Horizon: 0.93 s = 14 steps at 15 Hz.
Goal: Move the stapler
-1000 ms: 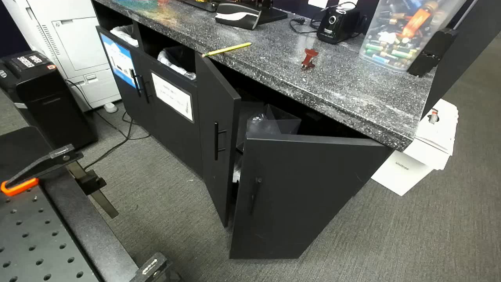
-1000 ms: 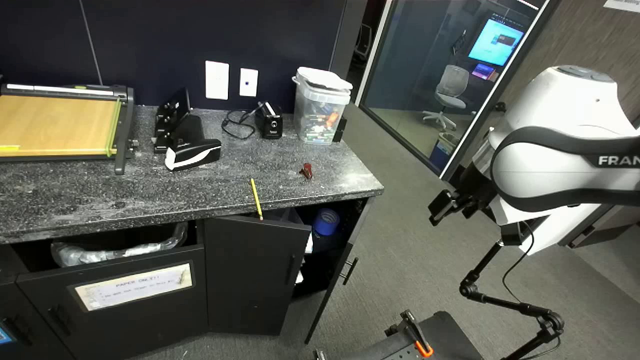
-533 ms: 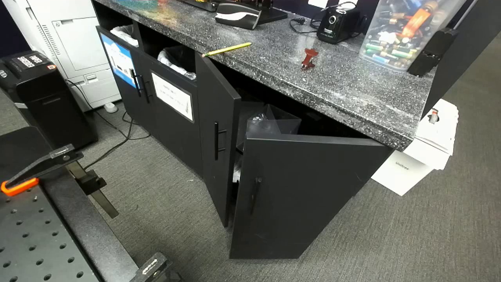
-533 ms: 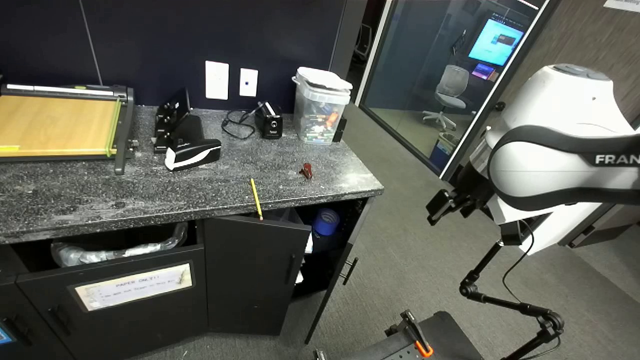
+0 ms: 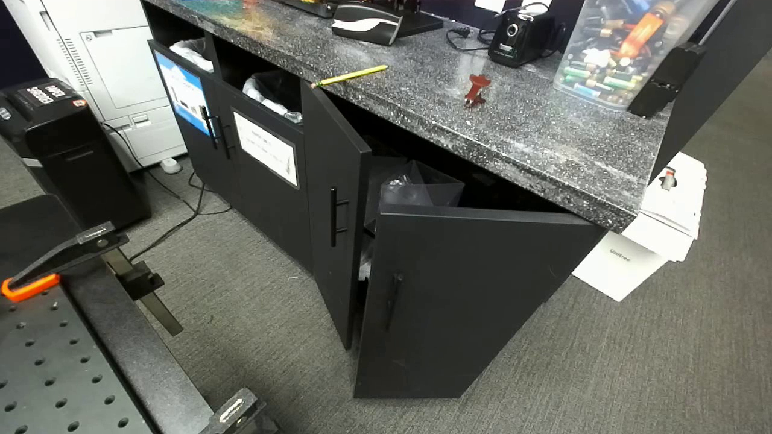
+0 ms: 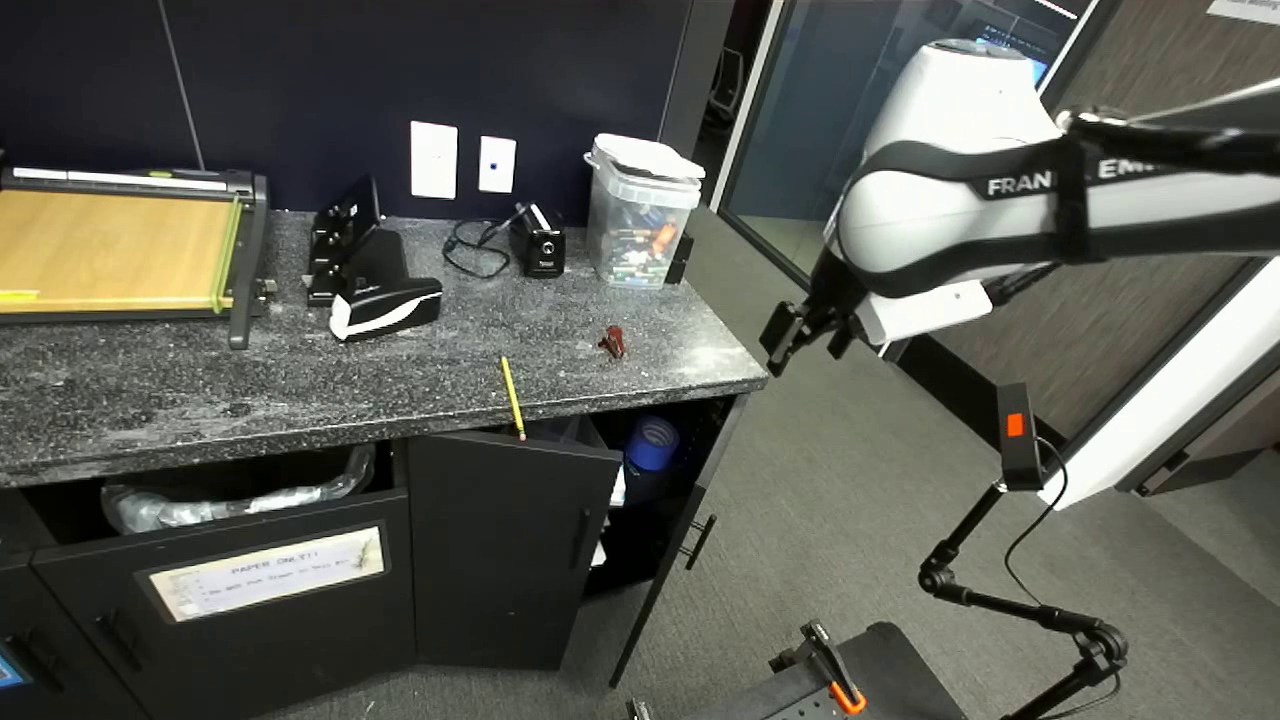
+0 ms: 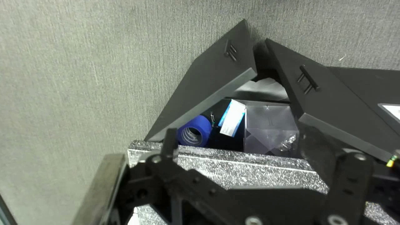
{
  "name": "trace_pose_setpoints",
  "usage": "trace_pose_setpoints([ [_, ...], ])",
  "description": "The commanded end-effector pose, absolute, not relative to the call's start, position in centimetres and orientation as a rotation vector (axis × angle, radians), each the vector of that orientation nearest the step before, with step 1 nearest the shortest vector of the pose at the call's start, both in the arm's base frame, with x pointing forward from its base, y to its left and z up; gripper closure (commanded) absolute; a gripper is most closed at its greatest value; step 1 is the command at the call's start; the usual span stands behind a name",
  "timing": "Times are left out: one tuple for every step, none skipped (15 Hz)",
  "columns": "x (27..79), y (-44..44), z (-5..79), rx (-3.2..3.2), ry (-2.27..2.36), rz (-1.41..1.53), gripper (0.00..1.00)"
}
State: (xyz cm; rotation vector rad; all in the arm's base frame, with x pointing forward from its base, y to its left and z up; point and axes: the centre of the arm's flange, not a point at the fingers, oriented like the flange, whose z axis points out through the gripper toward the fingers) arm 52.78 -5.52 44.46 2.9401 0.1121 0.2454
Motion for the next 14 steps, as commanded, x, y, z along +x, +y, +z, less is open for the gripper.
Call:
trace_pose_setpoints([
  [61.8,-4.5,45.6,2.963,0.115,0.230,0.00],
  [63.7,-4.2,45.2,2.972,0.112,0.227,0.00],
  [65.4,-3.9,44.8,2.979,0.110,0.224,0.00],
  [67.0,-3.7,44.2,2.987,0.104,0.224,0.00],
  [68.5,-3.5,43.6,2.996,0.096,0.219,0.00],
  [70.1,-3.4,42.8,3.001,0.084,0.218,0.00],
  [71.5,-3.2,42.2,3.003,0.075,0.216,0.00],
  [73.0,-3.0,41.4,3.006,0.064,0.209,0.00],
  [74.3,-2.9,40.7,3.007,0.052,0.202,0.00],
  [75.5,-2.7,39.7,3.007,0.041,0.188,0.00],
  [76.7,-2.5,38.9,3.006,0.031,0.175,0.00],
  [77.8,-2.3,37.7,3.007,0.019,0.158,0.00],
  [78.8,-2.2,36.8,3.008,0.007,0.141,0.00],
  [79.7,-2.0,35.7,3.014,-0.010,0.119,0.00],
])
